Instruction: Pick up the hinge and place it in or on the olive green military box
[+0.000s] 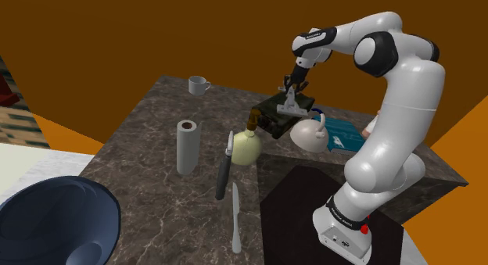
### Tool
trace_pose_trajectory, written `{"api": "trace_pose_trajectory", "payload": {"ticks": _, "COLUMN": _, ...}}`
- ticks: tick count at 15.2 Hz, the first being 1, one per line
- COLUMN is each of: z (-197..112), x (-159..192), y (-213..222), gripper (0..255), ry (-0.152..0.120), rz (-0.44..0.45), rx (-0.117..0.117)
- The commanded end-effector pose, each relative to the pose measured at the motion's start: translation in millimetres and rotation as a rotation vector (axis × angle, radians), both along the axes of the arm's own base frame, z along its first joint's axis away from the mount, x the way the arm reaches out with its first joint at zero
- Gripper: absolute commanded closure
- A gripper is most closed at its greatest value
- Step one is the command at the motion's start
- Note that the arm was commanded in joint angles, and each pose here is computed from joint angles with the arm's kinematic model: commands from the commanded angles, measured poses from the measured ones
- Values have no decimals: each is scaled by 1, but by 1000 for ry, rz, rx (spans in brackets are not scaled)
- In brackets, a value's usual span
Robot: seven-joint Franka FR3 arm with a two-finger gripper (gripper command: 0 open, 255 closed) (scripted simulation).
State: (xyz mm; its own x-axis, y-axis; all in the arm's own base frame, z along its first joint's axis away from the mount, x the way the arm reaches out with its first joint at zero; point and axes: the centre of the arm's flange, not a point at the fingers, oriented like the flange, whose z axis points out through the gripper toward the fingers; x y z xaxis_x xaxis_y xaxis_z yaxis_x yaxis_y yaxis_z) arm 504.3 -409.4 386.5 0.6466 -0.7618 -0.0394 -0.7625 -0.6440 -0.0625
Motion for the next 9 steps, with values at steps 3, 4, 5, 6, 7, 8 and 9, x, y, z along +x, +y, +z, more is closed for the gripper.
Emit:
{"api": "trace_pose_trajectory", "payload": {"ticks": 3, "z": -22, "x": 0, "y": 0, "gripper": 255, "ry": -1, "rz": 0, "rx": 0}}
{"api": "trace_pose_trajectory", "payload": {"ticks": 4, "z": -27, "x": 0, "y": 0, "gripper": 255, "ry": -1, "rz": 0, "rx": 0}}
{"api": "trace_pose_trajectory", "payload": {"ticks": 5, "z": -32, "x": 0, "y": 0, "gripper": 255, "ry": -1, "rz": 0, "rx": 0}}
{"api": "trace_pose_trajectory", "payload": {"ticks": 6, "z": -38, "x": 0, "y": 0, "gripper": 255, "ry": -1, "rz": 0, "rx": 0}}
{"api": "trace_pose_trajectory", "payload": {"ticks": 7, "z": -38, "x": 0, "y": 0, "gripper": 255, "ry": -1, "rz": 0, "rx": 0}}
{"api": "trace_pose_trajectory", "payload": {"ticks": 8, "z": -38, "x": 0, "y": 0, "gripper": 255, "ry": -1, "rz": 0, "rx": 0}}
{"api": "trace_pose_trajectory", "payload": {"ticks": 9, "z": -38, "x": 0, "y": 0, "gripper": 255, "ry": -1, "rz": 0, "rx": 0}}
